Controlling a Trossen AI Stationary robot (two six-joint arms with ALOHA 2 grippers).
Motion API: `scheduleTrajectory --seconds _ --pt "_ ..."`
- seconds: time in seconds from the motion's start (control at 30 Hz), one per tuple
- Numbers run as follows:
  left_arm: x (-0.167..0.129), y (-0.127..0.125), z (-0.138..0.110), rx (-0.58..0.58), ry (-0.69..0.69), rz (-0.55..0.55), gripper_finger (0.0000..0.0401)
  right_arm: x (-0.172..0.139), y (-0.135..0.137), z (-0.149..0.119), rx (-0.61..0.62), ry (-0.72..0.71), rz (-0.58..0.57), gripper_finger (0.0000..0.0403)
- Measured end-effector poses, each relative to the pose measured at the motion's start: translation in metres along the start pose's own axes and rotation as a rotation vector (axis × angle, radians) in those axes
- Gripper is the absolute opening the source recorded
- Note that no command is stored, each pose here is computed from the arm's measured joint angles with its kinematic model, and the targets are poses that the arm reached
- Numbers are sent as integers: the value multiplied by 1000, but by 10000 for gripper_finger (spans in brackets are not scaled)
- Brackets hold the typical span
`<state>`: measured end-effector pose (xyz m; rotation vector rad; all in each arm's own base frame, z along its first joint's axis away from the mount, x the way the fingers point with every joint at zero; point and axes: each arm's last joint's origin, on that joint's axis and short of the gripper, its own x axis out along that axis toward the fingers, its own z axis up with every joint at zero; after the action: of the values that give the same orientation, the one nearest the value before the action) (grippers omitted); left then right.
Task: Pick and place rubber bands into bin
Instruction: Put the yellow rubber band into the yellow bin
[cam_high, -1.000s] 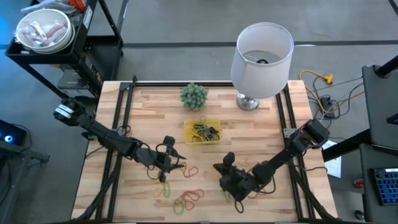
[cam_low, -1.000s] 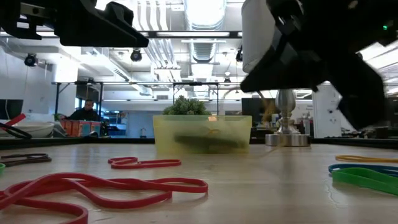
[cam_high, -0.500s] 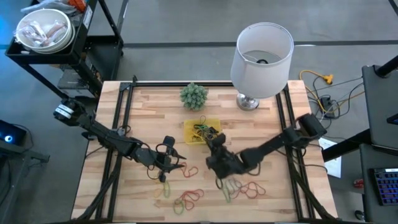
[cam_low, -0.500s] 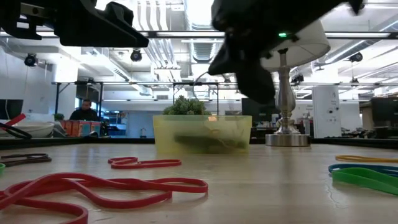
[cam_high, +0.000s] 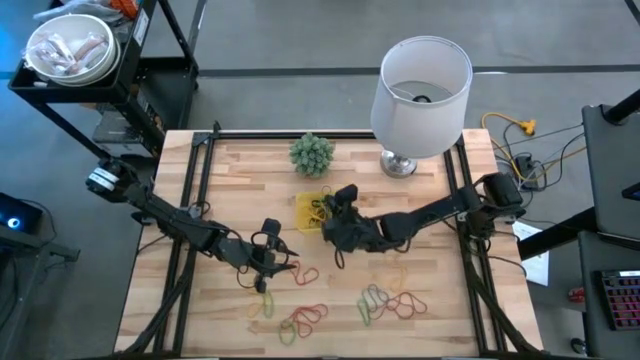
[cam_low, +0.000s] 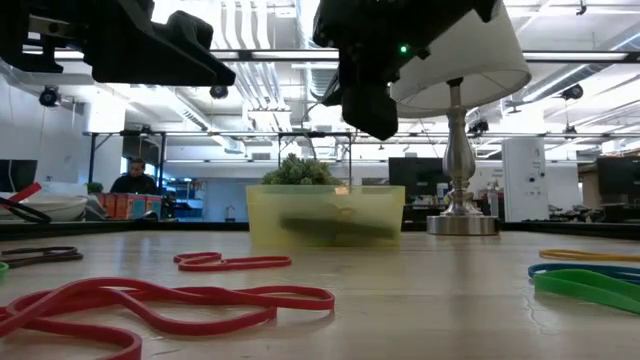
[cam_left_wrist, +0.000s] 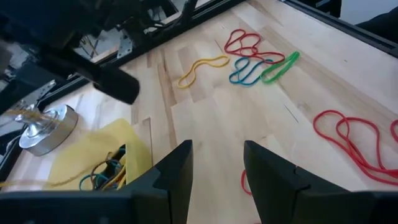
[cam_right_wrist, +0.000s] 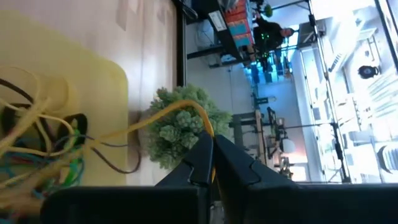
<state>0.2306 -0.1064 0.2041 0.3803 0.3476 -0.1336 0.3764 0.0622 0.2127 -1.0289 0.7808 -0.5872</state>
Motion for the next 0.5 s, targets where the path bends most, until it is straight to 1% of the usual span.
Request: scheduleTrajectory --seconds 0.17,0.33,0.5 --pt "0 0 0 -1 -2 1 128 15 -4 -7 32 -20 65 8" --pt "0 0 0 -3 -1 1 128 32 -1 -20 124 -10 135 8" --pt "0 0 0 -3 -2 1 128 40 7 -34 211 4 213 9"
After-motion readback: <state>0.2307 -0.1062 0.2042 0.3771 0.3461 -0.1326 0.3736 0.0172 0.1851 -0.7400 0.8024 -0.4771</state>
